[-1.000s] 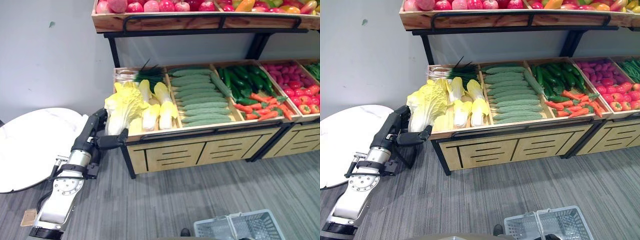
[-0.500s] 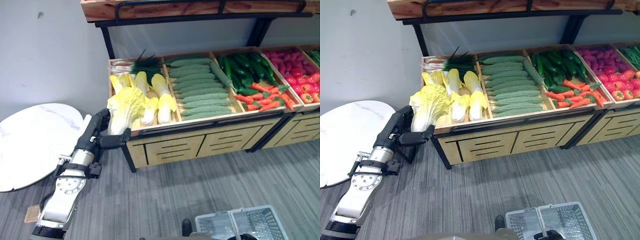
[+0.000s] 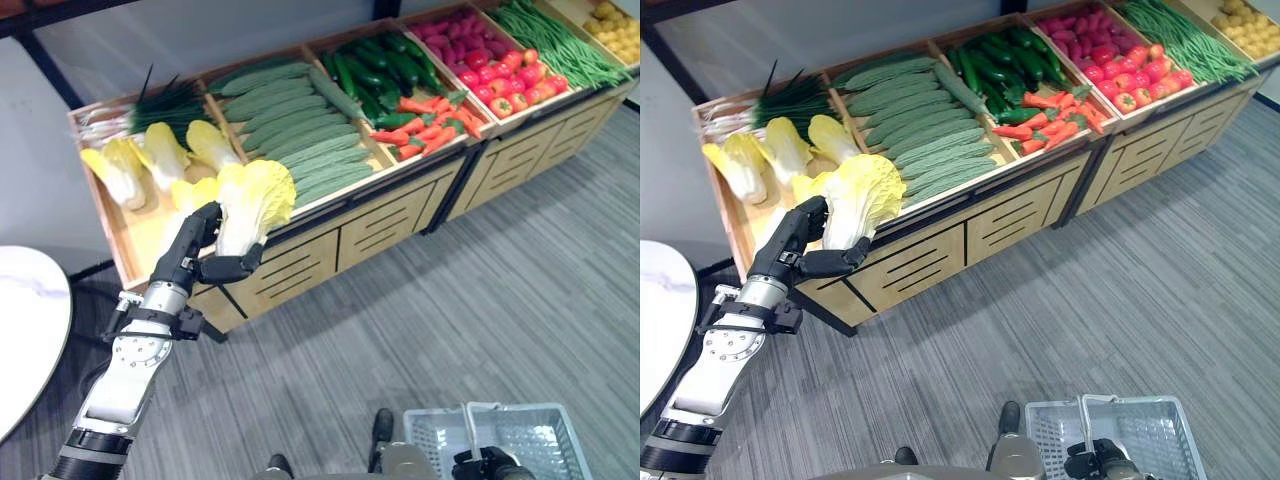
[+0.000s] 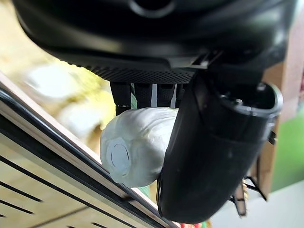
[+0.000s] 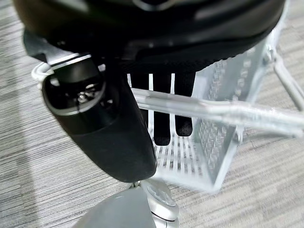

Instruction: Get the vegetables into the basket

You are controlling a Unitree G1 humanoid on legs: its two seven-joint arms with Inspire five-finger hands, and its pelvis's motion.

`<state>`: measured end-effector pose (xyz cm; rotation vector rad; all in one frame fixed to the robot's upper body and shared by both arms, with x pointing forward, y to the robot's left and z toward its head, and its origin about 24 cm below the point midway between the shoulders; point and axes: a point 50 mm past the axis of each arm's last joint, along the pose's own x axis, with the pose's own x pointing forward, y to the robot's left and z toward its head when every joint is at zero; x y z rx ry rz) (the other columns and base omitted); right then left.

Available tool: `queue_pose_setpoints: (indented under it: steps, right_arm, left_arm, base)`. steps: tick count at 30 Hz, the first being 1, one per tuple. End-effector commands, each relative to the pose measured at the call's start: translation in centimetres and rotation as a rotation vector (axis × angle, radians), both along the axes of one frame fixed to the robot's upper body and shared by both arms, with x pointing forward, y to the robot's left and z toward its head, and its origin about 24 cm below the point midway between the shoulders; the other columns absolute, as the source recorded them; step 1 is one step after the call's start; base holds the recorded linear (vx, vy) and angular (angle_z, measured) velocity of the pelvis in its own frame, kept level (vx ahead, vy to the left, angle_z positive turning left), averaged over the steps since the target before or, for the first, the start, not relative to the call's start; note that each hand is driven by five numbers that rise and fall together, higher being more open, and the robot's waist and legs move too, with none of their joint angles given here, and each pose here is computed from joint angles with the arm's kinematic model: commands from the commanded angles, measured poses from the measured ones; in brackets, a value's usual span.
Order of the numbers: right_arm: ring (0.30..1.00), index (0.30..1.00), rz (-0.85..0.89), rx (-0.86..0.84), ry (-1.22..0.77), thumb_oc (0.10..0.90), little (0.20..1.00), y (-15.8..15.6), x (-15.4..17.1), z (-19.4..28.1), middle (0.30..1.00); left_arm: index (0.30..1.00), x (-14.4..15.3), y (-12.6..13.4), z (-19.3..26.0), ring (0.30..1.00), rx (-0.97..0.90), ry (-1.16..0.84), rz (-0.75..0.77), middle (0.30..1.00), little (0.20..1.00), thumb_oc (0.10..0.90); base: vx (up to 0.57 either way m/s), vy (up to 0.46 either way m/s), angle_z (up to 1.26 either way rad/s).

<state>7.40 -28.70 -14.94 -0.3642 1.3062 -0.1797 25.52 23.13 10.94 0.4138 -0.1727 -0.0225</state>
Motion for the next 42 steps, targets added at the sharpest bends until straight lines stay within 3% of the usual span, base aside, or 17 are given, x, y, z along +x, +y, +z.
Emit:
queue_pose_setpoints:
  steps: [1,15,23,42]
  right_arm:
    - [0.3,0.3,0.032,0.032,-0.07,0.4,0.3,1.1,1.9,0.1,0.3]
    - [0.3,0.3,0.01,-0.02,-0.093,0.4,0.3,-0.9,2.3,0.9,0.3]
    - [0.3,0.3,0.019,-0.032,-0.058,0.4,0.3,-1.3,1.7,0.9,0.3]
    - [0.3,0.3,0.113,0.01,-0.157,0.4,0.3,1.0,5.7,1.2,0.3]
  left_arm:
    - [0.3,0.1,-0.7,5.7,0.3,0.019,-0.275,-0.061,0.3,0.3,0.4]
    - [0.3,0.6,-1.5,4.6,0.3,-0.079,-0.226,-0.083,0.3,0.3,0.4]
    - [0.3,-0.6,0.0,4.3,0.3,-0.006,-0.212,-0.029,0.3,0.3,0.4]
    - [0.3,-0.7,1.2,5.7,0.3,0.069,-0.253,0.014,0.3,0.3,0.4]
  base:
    - [0.08,-0.12,-0.05]
    - [0.04,-0.128,0.13]
    - [0.09,0.102,-0.58]
    - [-0.02,0.135,-0.51]
